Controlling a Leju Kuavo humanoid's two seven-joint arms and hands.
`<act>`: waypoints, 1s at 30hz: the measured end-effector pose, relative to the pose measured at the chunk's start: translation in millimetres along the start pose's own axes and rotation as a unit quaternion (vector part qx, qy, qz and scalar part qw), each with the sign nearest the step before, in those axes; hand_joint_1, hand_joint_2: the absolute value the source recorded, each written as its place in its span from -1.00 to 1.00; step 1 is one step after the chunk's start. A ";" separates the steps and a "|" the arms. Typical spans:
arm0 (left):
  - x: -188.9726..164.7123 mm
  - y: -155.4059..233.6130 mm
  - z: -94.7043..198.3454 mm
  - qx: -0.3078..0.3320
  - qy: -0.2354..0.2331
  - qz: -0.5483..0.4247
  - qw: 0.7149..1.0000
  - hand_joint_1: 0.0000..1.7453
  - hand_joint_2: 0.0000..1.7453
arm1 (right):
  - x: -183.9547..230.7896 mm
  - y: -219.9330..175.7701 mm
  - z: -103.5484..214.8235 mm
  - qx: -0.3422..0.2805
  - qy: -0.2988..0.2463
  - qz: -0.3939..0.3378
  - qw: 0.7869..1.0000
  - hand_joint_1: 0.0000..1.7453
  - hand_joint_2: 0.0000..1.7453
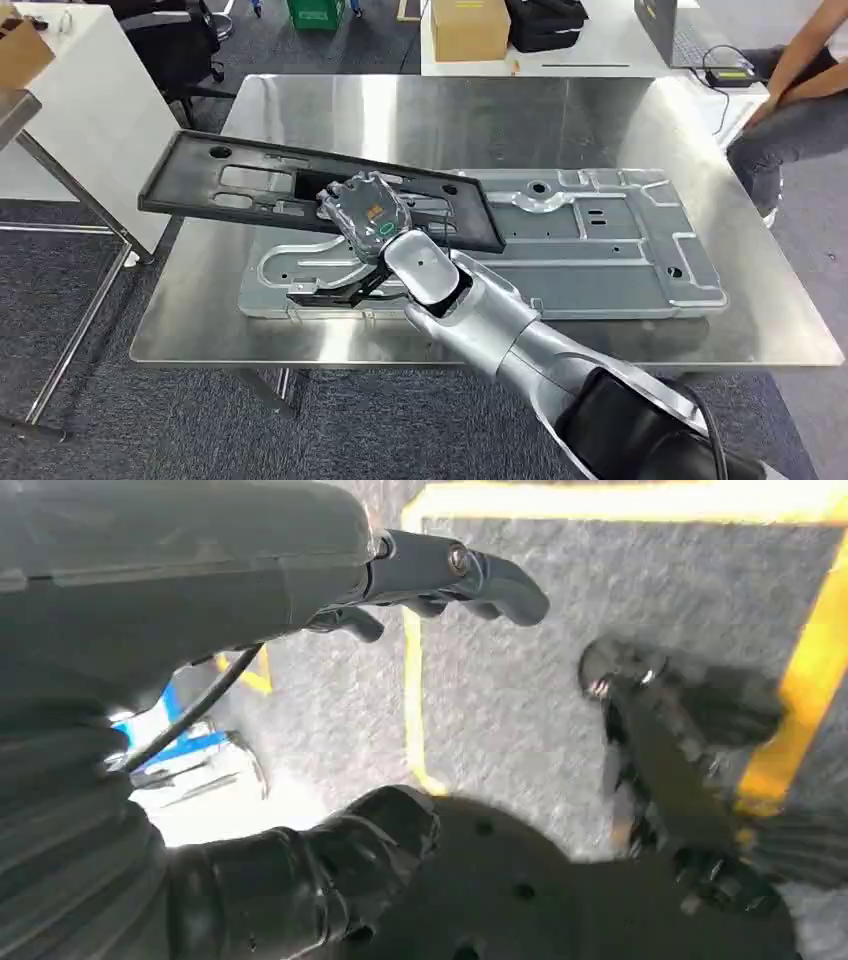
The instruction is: Take the parts from the cabinet and place them on the table.
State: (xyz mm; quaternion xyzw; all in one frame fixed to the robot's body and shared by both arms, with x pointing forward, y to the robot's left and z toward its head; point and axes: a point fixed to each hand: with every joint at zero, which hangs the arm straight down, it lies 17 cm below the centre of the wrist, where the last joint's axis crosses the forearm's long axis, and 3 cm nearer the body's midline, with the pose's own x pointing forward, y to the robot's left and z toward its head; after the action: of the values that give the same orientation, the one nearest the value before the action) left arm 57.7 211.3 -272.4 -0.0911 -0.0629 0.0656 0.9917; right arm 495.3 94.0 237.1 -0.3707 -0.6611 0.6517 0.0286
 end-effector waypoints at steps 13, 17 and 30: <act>9.0 4.2 0.1 0.004 -0.011 0.013 1.000 -1.00 1.00 | -12.8 21.6 1.1 0.065 0.022 -0.017 0.997 1.00 1.00; 10.4 2.6 0.4 -0.001 -0.014 0.023 1.000 -1.00 1.00 | -22.7 55.8 16.0 0.118 0.034 -0.021 0.992 1.00 1.00; 17.2 -0.4 2.2 -0.017 -0.026 0.059 0.998 -1.00 1.00 | -51.6 167.5 101.2 0.304 0.073 -0.034 0.949 1.00 1.00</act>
State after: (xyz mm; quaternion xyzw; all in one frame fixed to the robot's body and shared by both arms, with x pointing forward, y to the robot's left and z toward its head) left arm 74.4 213.7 -268.3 -0.1099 -0.0846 0.1253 0.9824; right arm 555.8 -39.0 97.2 -0.3678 -0.4398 0.7918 0.2105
